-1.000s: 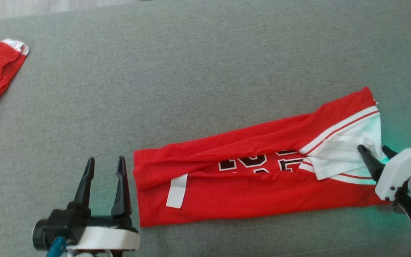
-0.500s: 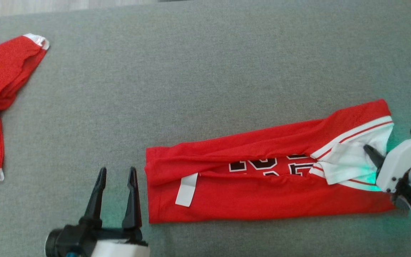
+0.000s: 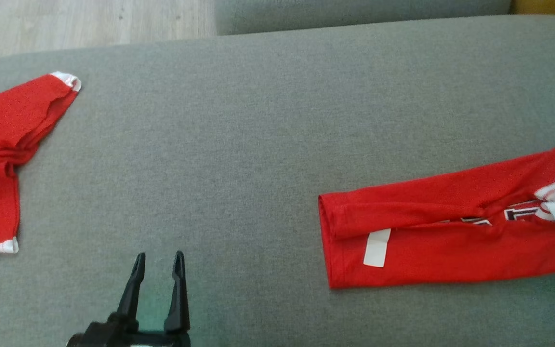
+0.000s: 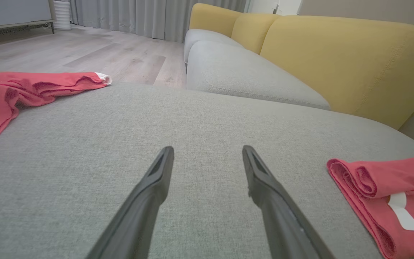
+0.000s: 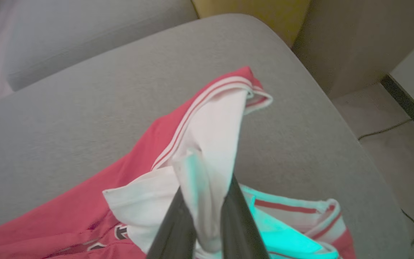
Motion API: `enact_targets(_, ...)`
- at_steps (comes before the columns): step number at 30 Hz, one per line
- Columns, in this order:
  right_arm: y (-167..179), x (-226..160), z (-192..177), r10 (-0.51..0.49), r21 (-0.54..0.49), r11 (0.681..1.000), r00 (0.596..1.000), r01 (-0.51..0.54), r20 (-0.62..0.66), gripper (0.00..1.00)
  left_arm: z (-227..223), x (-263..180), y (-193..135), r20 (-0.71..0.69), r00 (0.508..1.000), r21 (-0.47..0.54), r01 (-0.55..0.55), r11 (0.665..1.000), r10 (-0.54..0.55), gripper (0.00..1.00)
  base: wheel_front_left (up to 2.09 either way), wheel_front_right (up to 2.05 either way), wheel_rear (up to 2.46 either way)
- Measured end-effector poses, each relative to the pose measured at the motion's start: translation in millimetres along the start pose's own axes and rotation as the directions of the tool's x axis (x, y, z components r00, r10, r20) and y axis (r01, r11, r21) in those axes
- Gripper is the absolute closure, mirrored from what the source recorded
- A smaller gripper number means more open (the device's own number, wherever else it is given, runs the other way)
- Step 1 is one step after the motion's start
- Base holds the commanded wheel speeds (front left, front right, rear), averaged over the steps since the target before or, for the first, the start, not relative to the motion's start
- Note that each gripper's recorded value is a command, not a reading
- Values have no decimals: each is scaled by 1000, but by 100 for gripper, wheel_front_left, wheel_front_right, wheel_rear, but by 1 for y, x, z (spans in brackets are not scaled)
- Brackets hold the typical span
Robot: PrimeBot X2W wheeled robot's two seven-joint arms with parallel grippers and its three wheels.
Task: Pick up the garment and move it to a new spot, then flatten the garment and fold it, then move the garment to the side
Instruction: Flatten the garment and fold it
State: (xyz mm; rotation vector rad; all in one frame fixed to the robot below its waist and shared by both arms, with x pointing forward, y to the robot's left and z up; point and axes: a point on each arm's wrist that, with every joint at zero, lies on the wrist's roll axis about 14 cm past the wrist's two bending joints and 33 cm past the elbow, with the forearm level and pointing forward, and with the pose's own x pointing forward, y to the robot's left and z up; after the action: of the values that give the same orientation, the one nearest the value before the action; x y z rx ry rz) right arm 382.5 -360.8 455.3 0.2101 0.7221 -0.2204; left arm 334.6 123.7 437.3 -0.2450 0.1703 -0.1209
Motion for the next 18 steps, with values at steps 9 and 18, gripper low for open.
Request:
enact_targets(9,121,-35,-3,319,-134,938,948,-318,-17,100,-11,-14,5,-33,999,-9,-25,1000,25,0,0,0,0)
enact_targets(18,253,-50,-89,579,-74,800,799,-595,-162,100,-18,-19,5,-53,998,-9,-39,999,38,0,0,0,0)
